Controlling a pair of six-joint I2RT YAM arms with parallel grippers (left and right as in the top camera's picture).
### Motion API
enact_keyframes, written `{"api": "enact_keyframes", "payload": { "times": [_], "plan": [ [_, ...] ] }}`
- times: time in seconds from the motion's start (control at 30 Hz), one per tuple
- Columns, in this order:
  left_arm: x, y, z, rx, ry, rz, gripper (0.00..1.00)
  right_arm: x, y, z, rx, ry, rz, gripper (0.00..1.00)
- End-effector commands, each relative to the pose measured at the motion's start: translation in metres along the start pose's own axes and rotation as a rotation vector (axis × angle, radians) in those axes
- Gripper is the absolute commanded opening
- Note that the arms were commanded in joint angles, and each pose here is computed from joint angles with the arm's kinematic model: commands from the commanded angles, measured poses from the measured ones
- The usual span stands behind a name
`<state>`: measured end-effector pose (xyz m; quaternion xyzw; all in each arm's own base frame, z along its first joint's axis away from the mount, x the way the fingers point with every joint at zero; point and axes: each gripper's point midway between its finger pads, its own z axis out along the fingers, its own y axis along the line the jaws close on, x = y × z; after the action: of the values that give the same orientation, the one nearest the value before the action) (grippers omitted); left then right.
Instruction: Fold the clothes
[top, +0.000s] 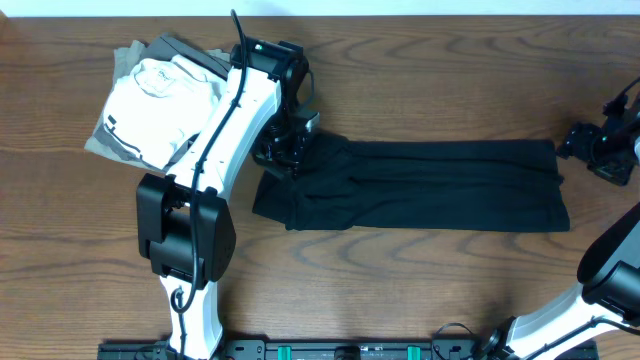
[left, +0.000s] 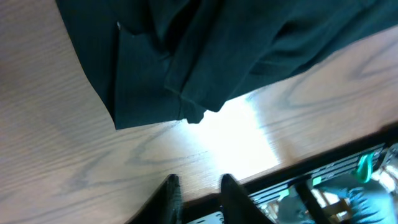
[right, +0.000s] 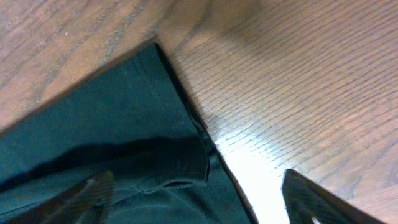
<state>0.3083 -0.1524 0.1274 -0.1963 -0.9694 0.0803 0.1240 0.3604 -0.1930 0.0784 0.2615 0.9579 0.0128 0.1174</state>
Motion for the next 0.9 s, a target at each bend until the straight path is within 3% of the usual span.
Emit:
{"api": "enact_keyframes", "payload": {
  "times": [0.0, 0.17, 0.37, 0.63, 0.77, 0.87],
  "plan": [
    [0.0, 0.001, -0.006, -0.013, -0.027, -0.005, 0.33, -0.005, -0.014, -0.005, 0.011, -0.02, 0.029, 0.86],
    [-0.012, 0.002, -0.006, -0.015, -0.078, 0.005, 0.4, -0.001, 0.001, 0.002, -0.162, -0.003, -0.06, 0.82],
    [-0.029, 0.003, -0.018, -0.015, -0.158, -0.034, 0.4, 0.023, 0.011, 0.031, -0.28, 0.105, -0.2, 0.79],
    [-0.038, 0.014, -0.058, -0.013, -0.3, -0.08, 0.4, 0.043, 0.004, 0.061, -0.269, 0.215, -0.207, 0.76],
    [-0.038, 0.021, -0.081, -0.015, -0.391, -0.09, 0.4, 0.047, 0.009, 0.063, -0.292, 0.232, -0.204, 0.64],
    [-0.037, 0.025, -0.101, -0.02, -0.466, -0.094, 0.4, 0.055, 0.014, 0.063, -0.302, 0.26, -0.23, 0.46]
  ]
}}
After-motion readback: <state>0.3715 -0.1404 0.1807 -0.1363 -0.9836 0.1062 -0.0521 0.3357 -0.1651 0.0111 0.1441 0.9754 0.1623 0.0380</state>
